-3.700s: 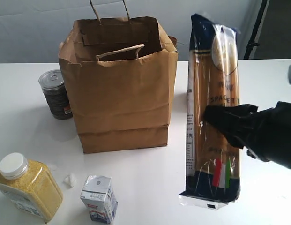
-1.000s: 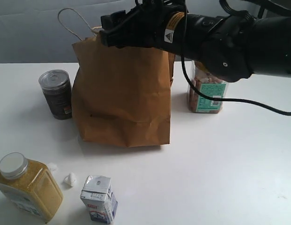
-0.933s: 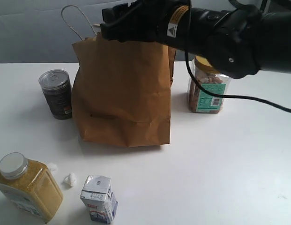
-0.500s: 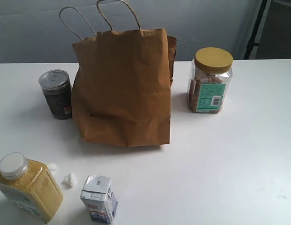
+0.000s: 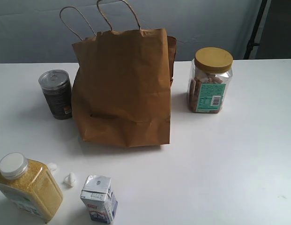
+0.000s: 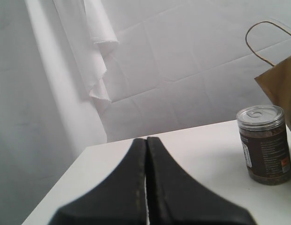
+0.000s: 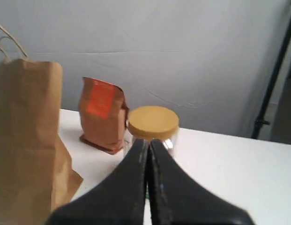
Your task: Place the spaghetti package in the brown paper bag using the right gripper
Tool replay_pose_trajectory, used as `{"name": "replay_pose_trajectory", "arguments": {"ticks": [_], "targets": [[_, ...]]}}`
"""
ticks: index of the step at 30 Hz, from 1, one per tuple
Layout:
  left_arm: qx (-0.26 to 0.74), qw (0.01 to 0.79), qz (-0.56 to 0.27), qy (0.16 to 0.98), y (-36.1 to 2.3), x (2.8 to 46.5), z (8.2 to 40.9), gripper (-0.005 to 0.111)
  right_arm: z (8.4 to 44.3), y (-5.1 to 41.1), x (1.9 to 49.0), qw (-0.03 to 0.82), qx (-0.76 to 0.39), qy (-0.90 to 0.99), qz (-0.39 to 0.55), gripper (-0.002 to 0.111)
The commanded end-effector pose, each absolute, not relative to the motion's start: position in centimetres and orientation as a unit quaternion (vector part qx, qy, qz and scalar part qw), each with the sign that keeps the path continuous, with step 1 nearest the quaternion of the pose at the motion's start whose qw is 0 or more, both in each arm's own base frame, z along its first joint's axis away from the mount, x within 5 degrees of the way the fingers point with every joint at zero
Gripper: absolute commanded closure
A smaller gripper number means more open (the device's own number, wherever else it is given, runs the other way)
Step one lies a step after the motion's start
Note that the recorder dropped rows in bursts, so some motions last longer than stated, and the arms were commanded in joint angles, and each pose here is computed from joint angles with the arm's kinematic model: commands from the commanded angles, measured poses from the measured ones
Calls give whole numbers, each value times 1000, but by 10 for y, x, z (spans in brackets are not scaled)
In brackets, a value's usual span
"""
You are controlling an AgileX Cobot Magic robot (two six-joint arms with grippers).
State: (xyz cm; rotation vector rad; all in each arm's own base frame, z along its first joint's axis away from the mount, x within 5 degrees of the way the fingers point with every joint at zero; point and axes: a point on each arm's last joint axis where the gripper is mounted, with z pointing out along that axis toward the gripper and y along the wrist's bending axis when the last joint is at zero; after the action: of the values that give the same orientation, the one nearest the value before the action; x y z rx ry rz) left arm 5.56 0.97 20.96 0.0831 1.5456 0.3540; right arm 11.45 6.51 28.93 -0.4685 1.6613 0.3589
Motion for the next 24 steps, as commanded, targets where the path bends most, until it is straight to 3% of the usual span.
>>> {"name": "replay_pose_trajectory", "arguments": {"ticks": [1,10,24], "targets": [[34,703,157,693,10,56,209,107,252,41,89,650,-160,730,138,108],[34,703,157,693,10,56,209,107,199,18,58,667,-112,730,101,108],[34,702,157,693,10,56,209,107,199,13,55,676,-75,728,92,108]]}}
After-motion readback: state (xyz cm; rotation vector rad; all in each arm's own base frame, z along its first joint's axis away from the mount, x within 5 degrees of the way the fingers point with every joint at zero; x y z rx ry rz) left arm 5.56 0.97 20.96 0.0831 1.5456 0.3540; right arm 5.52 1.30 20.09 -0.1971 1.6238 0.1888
